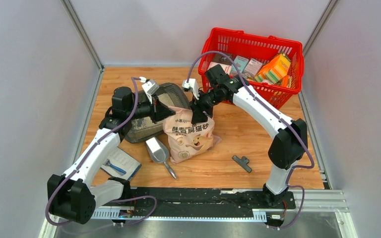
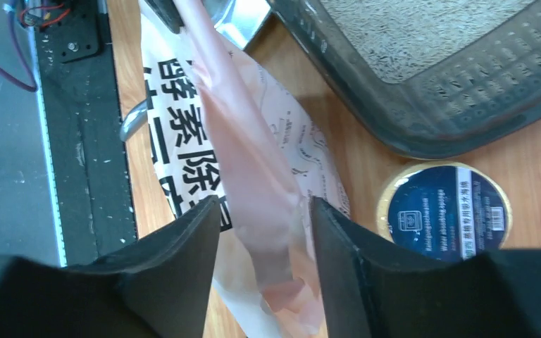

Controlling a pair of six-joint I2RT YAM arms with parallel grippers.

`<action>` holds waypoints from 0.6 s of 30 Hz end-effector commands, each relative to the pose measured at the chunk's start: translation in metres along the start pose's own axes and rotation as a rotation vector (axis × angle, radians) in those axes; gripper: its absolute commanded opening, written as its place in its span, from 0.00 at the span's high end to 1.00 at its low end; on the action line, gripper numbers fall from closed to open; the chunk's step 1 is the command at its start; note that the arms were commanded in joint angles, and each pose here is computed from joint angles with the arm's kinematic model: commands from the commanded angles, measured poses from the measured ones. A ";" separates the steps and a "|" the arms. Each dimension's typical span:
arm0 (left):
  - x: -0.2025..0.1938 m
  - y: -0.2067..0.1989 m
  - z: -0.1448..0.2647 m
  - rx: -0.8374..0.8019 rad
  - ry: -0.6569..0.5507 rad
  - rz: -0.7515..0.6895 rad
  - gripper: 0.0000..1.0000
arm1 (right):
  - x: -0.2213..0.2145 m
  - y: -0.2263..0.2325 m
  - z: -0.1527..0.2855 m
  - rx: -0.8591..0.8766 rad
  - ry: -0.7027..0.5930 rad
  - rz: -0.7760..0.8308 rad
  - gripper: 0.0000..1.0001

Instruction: Fill the litter box with clean litter

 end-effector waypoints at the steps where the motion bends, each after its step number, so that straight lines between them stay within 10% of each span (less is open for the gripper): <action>1: 0.015 -0.011 0.006 -0.015 -0.061 -0.082 1.00 | 0.024 -0.014 0.017 -0.135 -0.046 0.113 0.55; 5: 0.013 -0.010 0.009 0.002 -0.012 -0.125 0.94 | 0.041 -0.014 0.033 -0.209 -0.082 0.194 0.79; 12: 0.031 -0.016 0.028 0.063 0.055 -0.423 0.32 | 0.061 0.015 0.049 -0.165 -0.131 0.384 1.00; 18: 0.064 -0.033 0.039 0.099 -0.002 -0.789 0.27 | 0.072 0.033 0.055 -0.172 -0.136 0.469 1.00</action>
Point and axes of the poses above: each gripper's point midway between its finger pads, its own z axis back along the fingers, its own y axis along the line the jaws close on, x = y × z, the point moved 9 cm from there along z, back along the fingers, and after that the axes turned 6 degrees about z, right-handed, at the moved point
